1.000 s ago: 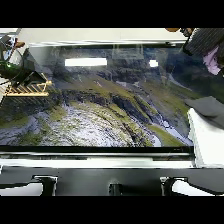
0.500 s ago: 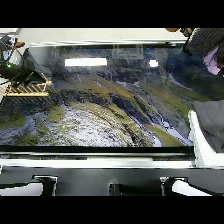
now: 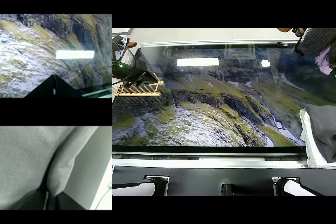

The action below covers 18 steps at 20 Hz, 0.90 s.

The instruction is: Fold the clothes and pants, and hang the long-sleeved shirts on hangers.

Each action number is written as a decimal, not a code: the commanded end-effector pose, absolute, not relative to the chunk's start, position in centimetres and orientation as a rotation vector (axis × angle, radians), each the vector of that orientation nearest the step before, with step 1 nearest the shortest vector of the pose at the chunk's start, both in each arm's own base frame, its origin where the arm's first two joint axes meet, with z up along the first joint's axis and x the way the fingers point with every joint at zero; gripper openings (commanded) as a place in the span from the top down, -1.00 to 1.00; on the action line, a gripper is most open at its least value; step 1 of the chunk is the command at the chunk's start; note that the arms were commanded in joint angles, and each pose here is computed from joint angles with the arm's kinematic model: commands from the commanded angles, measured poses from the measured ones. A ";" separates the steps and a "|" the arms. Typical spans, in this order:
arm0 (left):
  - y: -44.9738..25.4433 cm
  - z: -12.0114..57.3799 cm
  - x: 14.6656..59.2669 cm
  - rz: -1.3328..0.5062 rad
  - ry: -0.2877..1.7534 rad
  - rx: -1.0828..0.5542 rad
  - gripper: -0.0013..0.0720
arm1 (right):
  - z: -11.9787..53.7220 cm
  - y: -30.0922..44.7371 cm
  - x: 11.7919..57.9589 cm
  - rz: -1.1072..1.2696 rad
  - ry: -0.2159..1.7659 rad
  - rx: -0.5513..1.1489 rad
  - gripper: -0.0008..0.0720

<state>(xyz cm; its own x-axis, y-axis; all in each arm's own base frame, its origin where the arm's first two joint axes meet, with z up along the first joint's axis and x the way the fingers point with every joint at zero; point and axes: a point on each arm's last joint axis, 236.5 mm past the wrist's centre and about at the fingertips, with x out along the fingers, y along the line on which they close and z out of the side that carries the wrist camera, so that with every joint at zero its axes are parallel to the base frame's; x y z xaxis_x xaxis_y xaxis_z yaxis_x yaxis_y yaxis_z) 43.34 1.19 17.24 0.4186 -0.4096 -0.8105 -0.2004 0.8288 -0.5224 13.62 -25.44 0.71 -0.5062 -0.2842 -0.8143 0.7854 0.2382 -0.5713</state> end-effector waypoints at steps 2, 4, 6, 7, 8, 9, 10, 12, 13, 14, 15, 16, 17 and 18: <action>1.2 17.2 43.4 -0.142 1.152 -0.613 0.92 | 0.3 -25.1 13.1 -1.442 1.599 0.473 0.87; 1.2 17.2 43.4 -0.142 1.152 -0.612 0.92 | 0.3 -25.3 13.2 -1.437 1.595 0.469 0.87; 1.2 17.2 43.4 -0.142 1.151 -0.612 0.92 | 0.3 -25.3 13.3 -1.436 1.594 0.470 0.86; 1.2 17.2 43.4 -0.142 1.151 -0.612 0.92 | 0.3 -25.2 13.2 -1.435 1.599 0.471 0.66; 1.2 17.2 43.4 -0.142 1.151 -0.612 0.92 | 0.3 -25.0 13.1 -1.422 1.615 0.469 0.32; 1.2 17.2 43.4 -0.142 1.151 -0.612 0.92 | 0.3 -24.8 13.0 -1.400 1.640 0.459 -0.06; 1.2 17.2 43.4 -0.142 1.152 -0.612 0.92 | 0.4 -24.8 12.9 -1.370 1.666 0.438 -0.26; 1.2 17.2 43.4 -0.154 1.148 -0.591 0.92 | 1.1 -25.2 13.1 -1.329 1.651 0.394 -0.29; 1.4 17.0 43.3 -0.151 1.149 -0.573 0.92 | 1.5 -25.6 14.1 -1.306 1.579 0.402 -0.28; 1.9 16.7 43.3 -0.133 1.156 -0.542 0.92 | 1.9 -25.4 16.6 -1.220 1.462 0.451 -0.22; 2.4 16.2 43.2 -0.107 1.167 -0.494 0.92 | 2.6 -24.7 20.2 -1.080 1.335 0.510 -0.07; 2.8 15.6 43.1 -0.079 1.180 -0.437 0.92 | 3.8 -23.1 25.1 -0.886 1.185 0.569 0.14; 3.2 15.1 43.0 -0.043 1.197 -0.372 0.92 | 6.1 -20.8 30.5 -0.679 1.020 0.627 0.29; 3.4 14.6 42.9 -0.006 1.209 -0.304 0.92 | 8.1 -17.8 34.6 -0.518 0.920 0.661 0.30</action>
